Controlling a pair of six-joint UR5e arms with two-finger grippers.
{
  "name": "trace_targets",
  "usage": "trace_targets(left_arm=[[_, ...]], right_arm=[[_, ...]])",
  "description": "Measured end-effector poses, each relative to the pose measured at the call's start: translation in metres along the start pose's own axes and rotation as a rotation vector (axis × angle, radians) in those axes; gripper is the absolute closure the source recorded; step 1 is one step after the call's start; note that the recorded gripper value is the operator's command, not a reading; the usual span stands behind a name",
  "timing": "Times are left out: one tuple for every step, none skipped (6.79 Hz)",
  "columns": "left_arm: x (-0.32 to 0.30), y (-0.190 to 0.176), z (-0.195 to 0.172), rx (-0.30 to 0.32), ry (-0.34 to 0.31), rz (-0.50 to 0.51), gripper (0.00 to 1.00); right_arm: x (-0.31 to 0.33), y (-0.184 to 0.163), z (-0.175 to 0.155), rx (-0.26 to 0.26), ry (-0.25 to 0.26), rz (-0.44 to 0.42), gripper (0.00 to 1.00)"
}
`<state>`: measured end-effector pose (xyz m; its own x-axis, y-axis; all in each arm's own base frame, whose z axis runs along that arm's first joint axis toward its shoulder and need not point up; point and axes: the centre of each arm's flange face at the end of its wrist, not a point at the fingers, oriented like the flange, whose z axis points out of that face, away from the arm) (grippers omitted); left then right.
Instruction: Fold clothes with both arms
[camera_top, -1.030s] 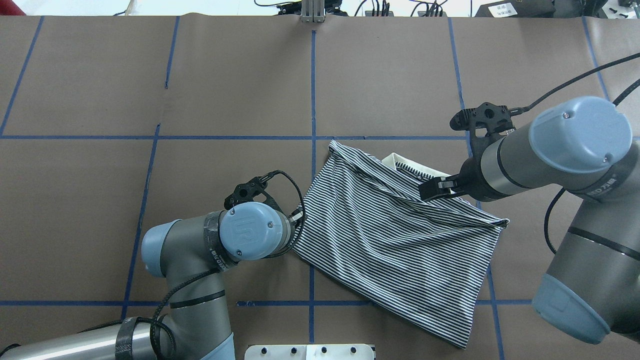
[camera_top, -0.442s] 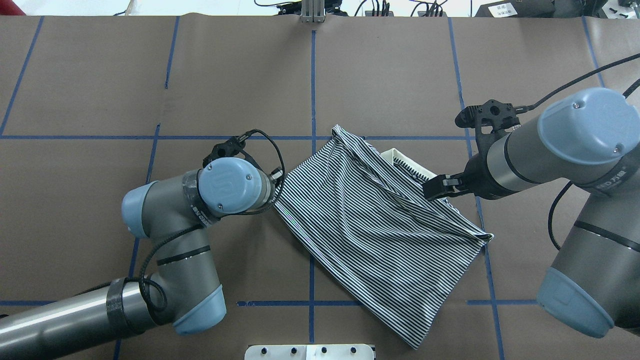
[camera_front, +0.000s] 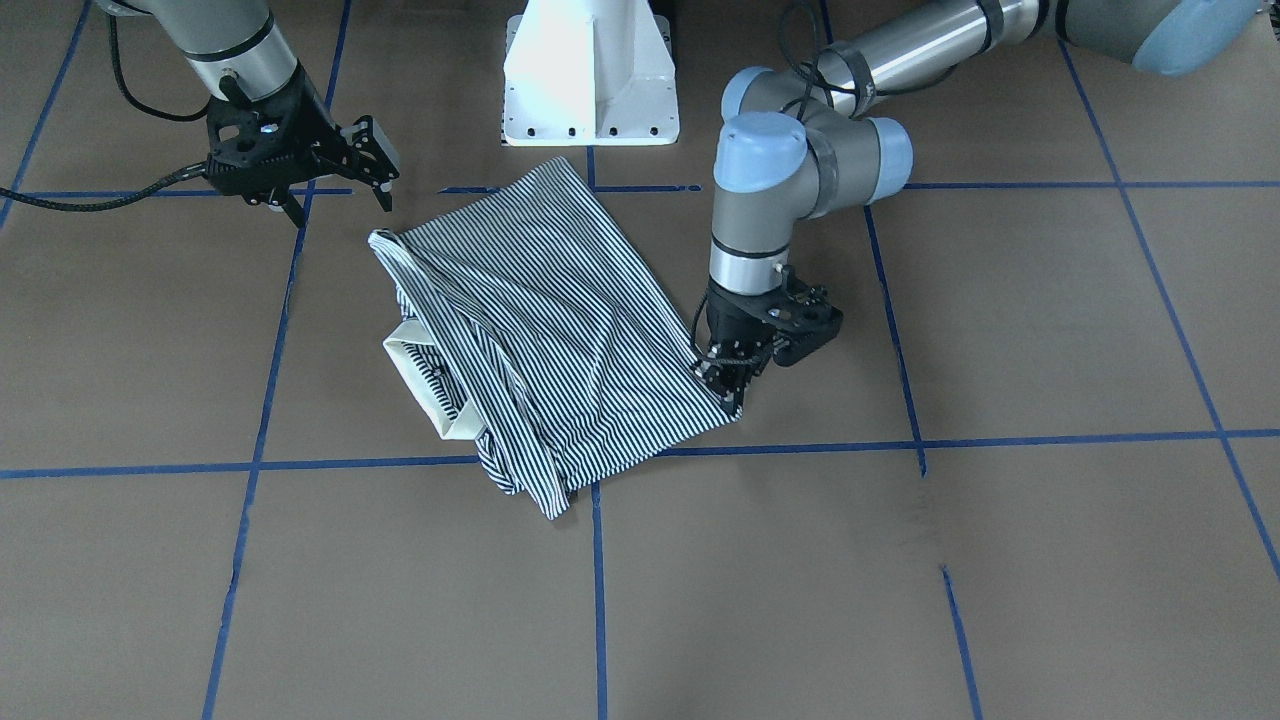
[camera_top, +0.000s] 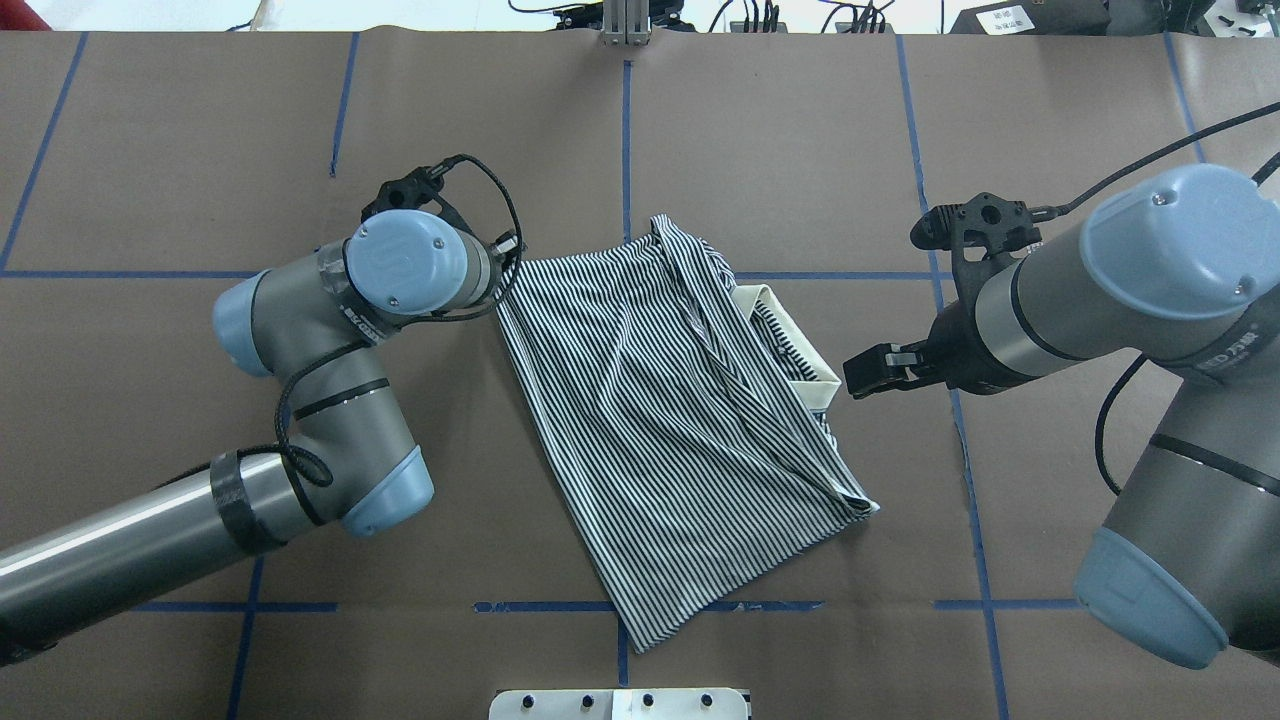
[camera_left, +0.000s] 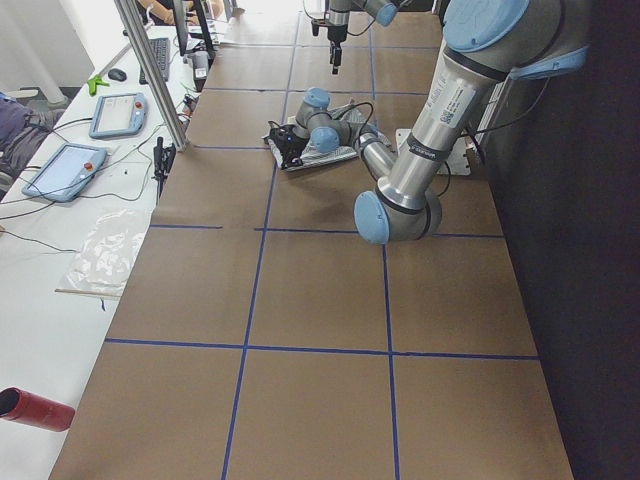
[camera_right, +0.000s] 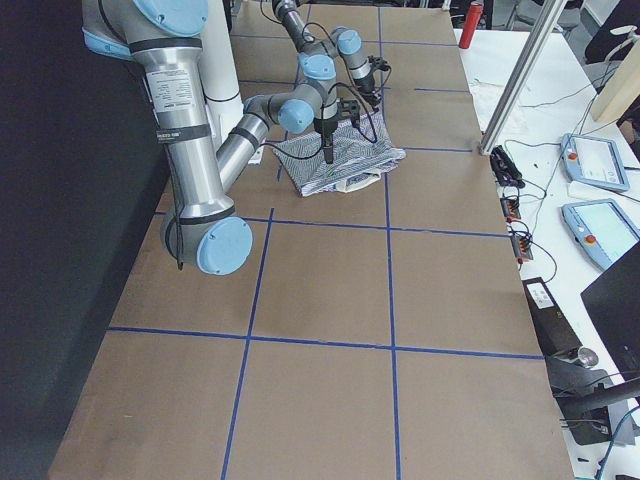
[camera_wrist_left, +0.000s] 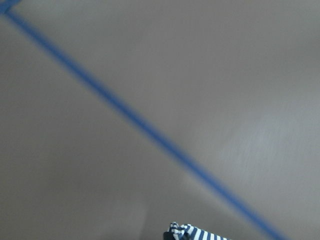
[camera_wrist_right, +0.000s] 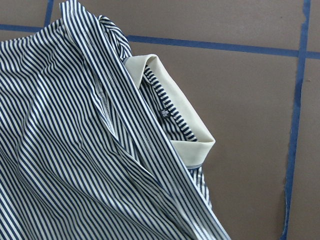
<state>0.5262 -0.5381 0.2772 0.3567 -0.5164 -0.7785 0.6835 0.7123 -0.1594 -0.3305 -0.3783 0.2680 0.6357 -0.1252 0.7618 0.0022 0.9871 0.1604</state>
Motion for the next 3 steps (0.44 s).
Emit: trace_targets(left_arm=[[0.027,-0.029,0.022,0.028,0.047,0.031,1.0],[0.053,-0.044,0.041,0.045,0.09,0.063,1.0],[0.069,-0.052,0.055,0.069,0.13,0.103,1.0]], right_arm=[[0.0,-0.001,-0.001,0.001,-0.002,0.002,0.0],[0.0,-0.002,-0.002,0.003,-0.002,0.003,0.0],[0.0,-0.004,-0.002,0.006,-0.002,0.005,0.0]])
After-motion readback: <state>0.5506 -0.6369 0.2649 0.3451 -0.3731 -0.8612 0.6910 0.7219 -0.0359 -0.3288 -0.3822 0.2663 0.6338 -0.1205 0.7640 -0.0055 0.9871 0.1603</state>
